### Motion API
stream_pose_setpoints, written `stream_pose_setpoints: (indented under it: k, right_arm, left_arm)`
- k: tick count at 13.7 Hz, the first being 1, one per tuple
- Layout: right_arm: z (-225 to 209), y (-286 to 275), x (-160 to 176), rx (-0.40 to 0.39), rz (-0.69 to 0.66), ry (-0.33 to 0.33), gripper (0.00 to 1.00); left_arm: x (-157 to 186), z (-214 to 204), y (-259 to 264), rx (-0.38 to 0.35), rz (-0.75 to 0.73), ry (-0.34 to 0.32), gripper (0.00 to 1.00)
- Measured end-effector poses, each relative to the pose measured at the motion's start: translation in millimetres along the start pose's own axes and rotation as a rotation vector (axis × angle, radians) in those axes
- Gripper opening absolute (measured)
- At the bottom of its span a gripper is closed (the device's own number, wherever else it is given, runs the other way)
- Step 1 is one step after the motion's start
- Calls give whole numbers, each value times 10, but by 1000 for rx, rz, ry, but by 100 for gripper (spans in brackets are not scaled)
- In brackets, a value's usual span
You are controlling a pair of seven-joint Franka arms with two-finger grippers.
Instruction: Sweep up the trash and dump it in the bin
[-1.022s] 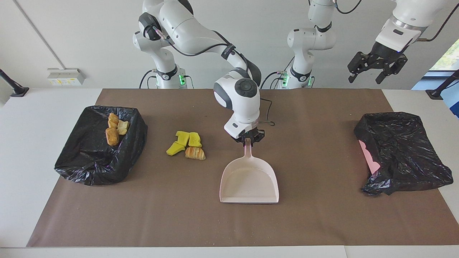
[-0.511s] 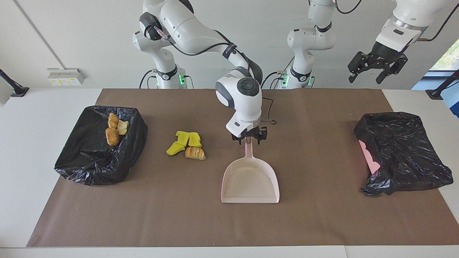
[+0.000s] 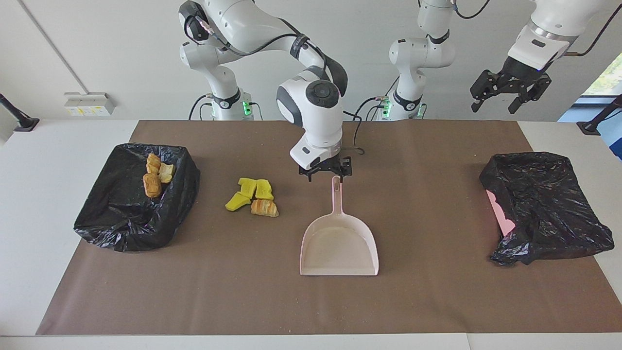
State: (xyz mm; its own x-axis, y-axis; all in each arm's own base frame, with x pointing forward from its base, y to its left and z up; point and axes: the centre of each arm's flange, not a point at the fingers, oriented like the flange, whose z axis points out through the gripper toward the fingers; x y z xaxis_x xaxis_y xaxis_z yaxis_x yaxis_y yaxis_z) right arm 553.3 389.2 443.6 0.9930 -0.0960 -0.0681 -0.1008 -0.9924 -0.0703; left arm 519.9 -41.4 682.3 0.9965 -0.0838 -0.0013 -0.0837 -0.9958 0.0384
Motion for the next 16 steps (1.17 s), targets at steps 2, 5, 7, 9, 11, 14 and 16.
stream_pose_setpoints:
  k: [2, 5, 7, 9, 11, 14, 16]
  right_arm:
    - [-186, 65, -306, -32, -12, -34, 100]
    - [-254, 27, -913, -73, -59, -92, 100]
    - [-108, -40, -1332, -49, -80, -139, 100]
    - [137, -4, -1751, -8, -84, -150, 100]
    - [324, 144, -2133, -4, -85, -160, 100]
    - [446, 229, -2589, -26, -130, -162, 100]
    - [635, 214, -2767, -22, -131, -142, 100]
  left_arm:
    - [26, -18, 49, 0, 9, 24, 100]
    - [127, 37, 332, -1, 62, 71, 100]
    - [223, 183, 582, -4, 104, 92, 100]
    - [358, 416, 873, -7, 141, 97, 100]
    - [539, 698, 1226, -16, 127, 118, 100]
    - [678, 1181, 1794, -21, 160, 105, 100]
    - [683, 1536, 2114, -25, 186, 103, 100]
